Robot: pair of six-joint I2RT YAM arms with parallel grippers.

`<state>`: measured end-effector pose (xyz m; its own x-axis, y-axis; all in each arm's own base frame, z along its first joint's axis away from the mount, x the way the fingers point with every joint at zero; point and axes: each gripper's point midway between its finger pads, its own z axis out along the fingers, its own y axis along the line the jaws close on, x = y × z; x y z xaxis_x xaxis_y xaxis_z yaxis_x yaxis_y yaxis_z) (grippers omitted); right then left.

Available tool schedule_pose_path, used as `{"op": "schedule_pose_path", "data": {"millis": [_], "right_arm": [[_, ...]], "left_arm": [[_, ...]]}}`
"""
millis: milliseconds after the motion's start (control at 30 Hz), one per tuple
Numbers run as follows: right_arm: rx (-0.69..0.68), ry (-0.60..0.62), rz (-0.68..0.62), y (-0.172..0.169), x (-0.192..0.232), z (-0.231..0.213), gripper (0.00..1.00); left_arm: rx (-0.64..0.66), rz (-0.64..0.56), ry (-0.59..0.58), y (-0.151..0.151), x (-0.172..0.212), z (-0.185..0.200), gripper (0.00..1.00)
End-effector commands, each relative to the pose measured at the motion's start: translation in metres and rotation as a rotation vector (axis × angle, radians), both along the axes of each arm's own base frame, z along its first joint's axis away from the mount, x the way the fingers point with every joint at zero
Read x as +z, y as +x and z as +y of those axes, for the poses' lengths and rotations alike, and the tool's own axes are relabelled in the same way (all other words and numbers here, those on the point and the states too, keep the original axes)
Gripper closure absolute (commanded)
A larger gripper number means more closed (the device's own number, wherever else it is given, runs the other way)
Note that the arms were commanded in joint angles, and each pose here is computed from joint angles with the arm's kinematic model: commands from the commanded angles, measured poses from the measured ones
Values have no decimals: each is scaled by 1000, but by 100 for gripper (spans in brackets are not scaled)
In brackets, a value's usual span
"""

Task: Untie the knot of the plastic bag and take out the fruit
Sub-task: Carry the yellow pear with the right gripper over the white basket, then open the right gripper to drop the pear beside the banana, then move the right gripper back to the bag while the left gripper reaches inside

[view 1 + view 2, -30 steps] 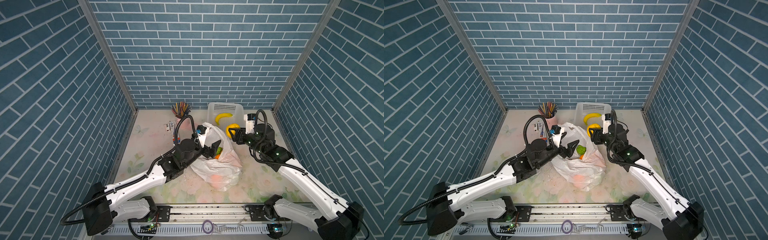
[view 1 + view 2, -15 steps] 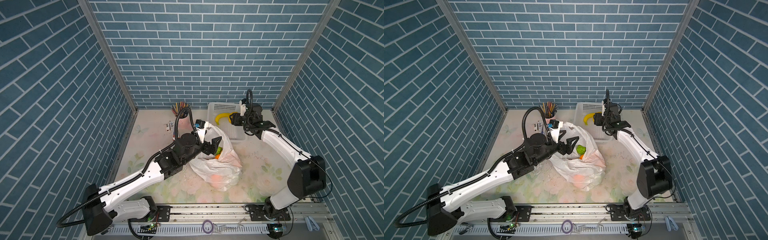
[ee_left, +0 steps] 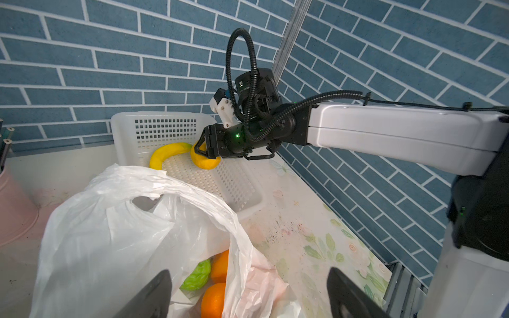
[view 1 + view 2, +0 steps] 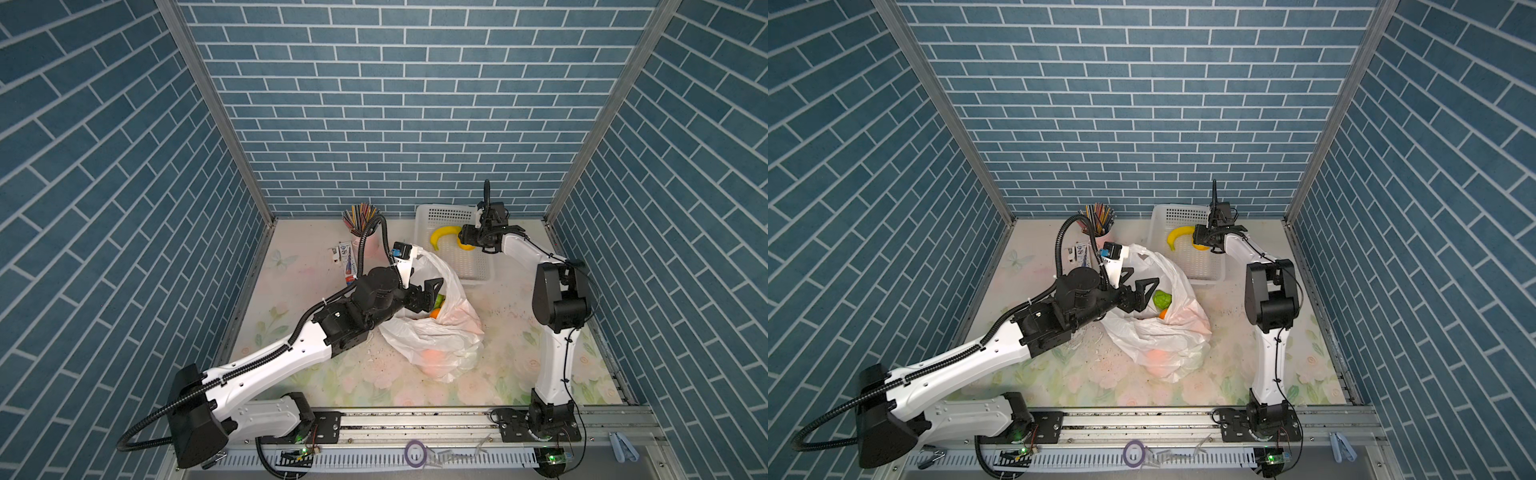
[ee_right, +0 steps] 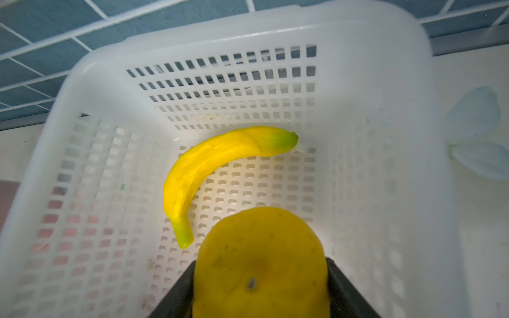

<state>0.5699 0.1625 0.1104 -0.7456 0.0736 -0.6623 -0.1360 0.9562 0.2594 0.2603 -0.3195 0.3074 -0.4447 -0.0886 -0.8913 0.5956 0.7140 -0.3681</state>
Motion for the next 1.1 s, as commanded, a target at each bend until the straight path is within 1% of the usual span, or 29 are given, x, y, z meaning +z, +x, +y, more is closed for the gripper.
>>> {"op": "schedule_pose_path", "data": {"millis": [0,133,300,433,533,633,767,900,1000,1067], "right_arm": [[3,-24,13,16,-12,0,47],[-15,-37,29,32,-25,1,45],[-20,-43,32,41,-31,2,40],[-11,-29,29,43,-24,5,25],[-9,-27,10,43,-8,6,15],[-8,-31,-22,40,15,5,12],[-3,-33,-75,34,49,5,10],[7,-19,-113,20,81,5,10],[29,6,-146,1,105,9,10],[37,14,-176,-16,121,9,10]], "left_arm": [[15,15,-6,3,4,0,12],[-2,17,-15,2,4,-3,12],[18,19,-9,4,-1,0,12],[21,16,11,4,-2,1,12],[29,12,22,5,-3,3,12],[32,11,24,5,-4,5,12],[32,13,34,4,-9,6,12],[38,28,53,4,-17,7,12],[44,51,73,4,-28,8,15],[62,74,80,5,-34,10,19]]}}
